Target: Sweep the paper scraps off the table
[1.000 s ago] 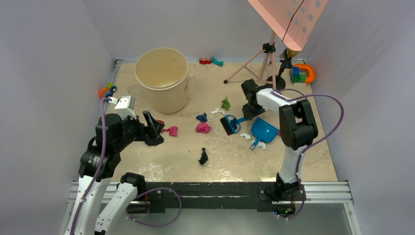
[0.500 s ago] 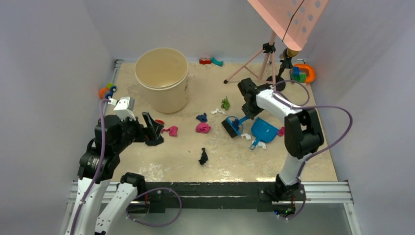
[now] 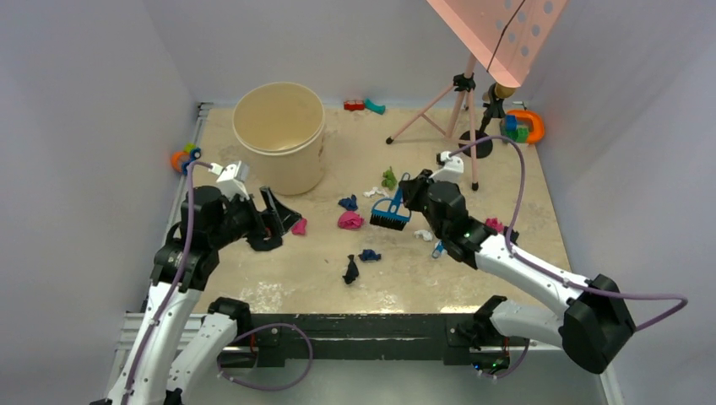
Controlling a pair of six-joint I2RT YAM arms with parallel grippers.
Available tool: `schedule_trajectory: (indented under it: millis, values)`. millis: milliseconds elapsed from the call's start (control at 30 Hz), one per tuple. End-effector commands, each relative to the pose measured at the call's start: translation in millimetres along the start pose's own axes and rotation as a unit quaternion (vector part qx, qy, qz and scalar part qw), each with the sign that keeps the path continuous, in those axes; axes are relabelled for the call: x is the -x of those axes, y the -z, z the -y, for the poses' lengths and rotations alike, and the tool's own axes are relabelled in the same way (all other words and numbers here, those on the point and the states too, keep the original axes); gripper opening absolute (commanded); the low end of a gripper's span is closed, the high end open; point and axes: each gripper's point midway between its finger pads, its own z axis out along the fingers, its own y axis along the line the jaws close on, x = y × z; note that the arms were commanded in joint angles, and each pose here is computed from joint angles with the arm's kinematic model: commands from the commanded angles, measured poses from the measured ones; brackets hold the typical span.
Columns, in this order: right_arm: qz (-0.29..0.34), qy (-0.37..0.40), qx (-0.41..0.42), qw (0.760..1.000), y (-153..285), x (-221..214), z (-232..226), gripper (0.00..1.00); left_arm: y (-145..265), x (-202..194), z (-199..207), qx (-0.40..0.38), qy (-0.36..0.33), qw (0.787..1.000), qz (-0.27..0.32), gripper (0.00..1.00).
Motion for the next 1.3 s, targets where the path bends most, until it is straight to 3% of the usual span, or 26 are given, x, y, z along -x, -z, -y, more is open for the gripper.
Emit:
schedule_trajectory:
  millis: [0,233,333,633,833,1000,1100,1267]
  values:
    - [0.151,0.043,0.190,0.969,29,59,-58,0.00,-18,4,34,-0.094,0.053,0.994,-0.016,0.98]
    - [0.153,0.092,0.261,0.949,39,65,-89,0.00,-31,19,52,-0.120,0.055,0.991,-0.023,0.98]
    - [0.141,0.084,0.261,0.951,38,68,-95,0.00,-44,16,61,-0.128,0.046,0.990,-0.035,0.98]
    - [0.074,0.007,0.261,0.963,43,75,-113,0.00,-93,14,104,-0.137,-0.081,0.984,-0.075,0.95]
    - [0.026,-0.112,0.178,0.977,34,64,-91,0.00,-112,25,121,-0.160,-0.083,0.984,-0.015,0.95]
    - [0.017,-0.243,0.073,0.967,32,59,-55,0.00,-117,30,121,-0.175,-0.074,0.981,0.028,0.95]
    - [0.009,-0.337,-0.013,0.941,32,47,-27,0.00,-118,31,124,-0.192,-0.064,0.978,0.052,0.95]
    - [0.013,-0.468,-0.018,0.883,32,46,-25,0.00,-124,30,133,-0.218,-0.038,0.973,0.070,0.94]
